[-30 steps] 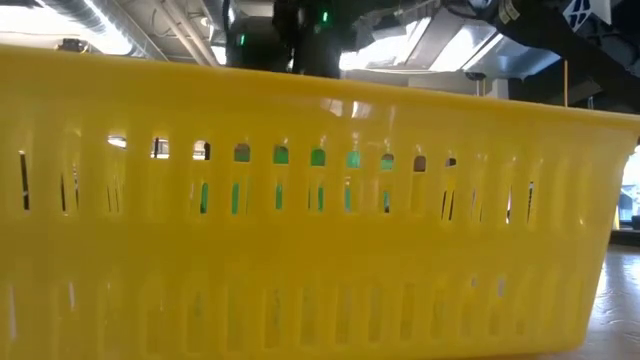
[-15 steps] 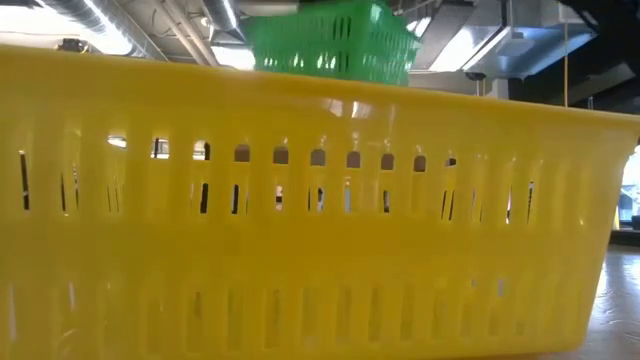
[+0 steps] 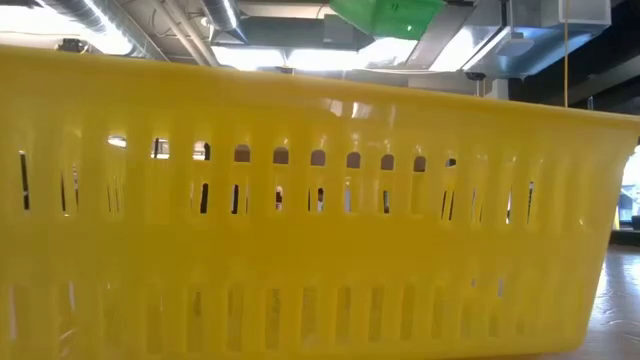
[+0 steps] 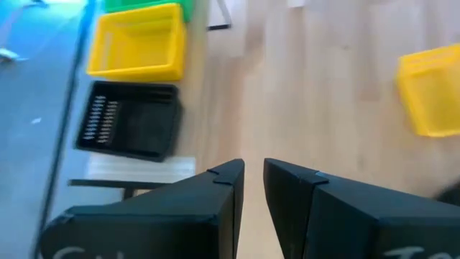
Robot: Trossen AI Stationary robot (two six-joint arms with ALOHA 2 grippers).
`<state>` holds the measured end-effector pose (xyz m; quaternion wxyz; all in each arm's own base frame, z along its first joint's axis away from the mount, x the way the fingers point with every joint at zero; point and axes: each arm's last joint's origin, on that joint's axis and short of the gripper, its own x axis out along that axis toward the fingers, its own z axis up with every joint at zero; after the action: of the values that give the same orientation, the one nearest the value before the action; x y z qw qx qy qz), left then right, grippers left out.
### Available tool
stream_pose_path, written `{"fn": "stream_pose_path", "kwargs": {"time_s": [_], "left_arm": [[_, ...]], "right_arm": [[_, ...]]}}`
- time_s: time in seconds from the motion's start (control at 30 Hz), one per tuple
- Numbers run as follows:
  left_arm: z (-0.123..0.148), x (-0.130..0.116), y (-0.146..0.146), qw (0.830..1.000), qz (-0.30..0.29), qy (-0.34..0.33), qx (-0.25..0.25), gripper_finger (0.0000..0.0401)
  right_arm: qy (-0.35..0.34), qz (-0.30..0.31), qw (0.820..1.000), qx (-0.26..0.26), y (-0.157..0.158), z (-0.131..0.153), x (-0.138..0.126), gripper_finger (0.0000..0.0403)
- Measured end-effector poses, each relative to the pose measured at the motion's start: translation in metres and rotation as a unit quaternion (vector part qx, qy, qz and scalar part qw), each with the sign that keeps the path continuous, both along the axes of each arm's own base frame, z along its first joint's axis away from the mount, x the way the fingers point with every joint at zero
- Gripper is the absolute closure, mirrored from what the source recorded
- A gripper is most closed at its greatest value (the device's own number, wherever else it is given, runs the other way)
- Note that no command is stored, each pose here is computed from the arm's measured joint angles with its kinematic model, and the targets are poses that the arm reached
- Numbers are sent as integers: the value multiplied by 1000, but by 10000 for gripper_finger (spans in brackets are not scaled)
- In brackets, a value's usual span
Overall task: Stack baskets on shelf by color
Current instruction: Stack the green bin on top of the other green bins on the shelf
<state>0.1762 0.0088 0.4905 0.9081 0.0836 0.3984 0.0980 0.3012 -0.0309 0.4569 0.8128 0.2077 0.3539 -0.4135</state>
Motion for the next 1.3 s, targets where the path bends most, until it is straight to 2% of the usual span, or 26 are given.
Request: {"fn": "stream_pose_path", "kwargs": {"time_s": [0.17, 0.3, 0.43, 0.63, 0.73, 0.87, 1.1, 1.3], "left_arm": [[-9, 23, 7, 999, 28, 25, 24, 354], [-19, 42, 15, 997, 24, 59, 44, 354], [-21, 53, 21, 996, 15, 63, 62, 354], [-21, 54, 33, 994, 38, 65, 79, 354], [-21, 53, 37, 994, 46, 62, 80, 354], [-21, 52, 42, 993, 56, 63, 80, 354], [-21, 52, 43, 993, 50, 67, 85, 354], [-21, 52, 43, 993, 49, 67, 86, 354]], "right_arm": [[-5, -72, 996, -48, -41, 17, -30, 403], [11, -114, 992, -46, -80, 18, -46, 403], [10, -128, 992, 21, -113, 10, -58, 403], [17, -162, 979, 122, -150, -19, -67, 403], [-5, -166, 975, 149, -166, -31, -67, 403], [-30, -164, 971, 170, -180, -44, -65, 403], [-6, -182, 961, 209, -186, -67, -66, 403], [-11, -164, 966, 200, -189, -70, -63, 401]]}}
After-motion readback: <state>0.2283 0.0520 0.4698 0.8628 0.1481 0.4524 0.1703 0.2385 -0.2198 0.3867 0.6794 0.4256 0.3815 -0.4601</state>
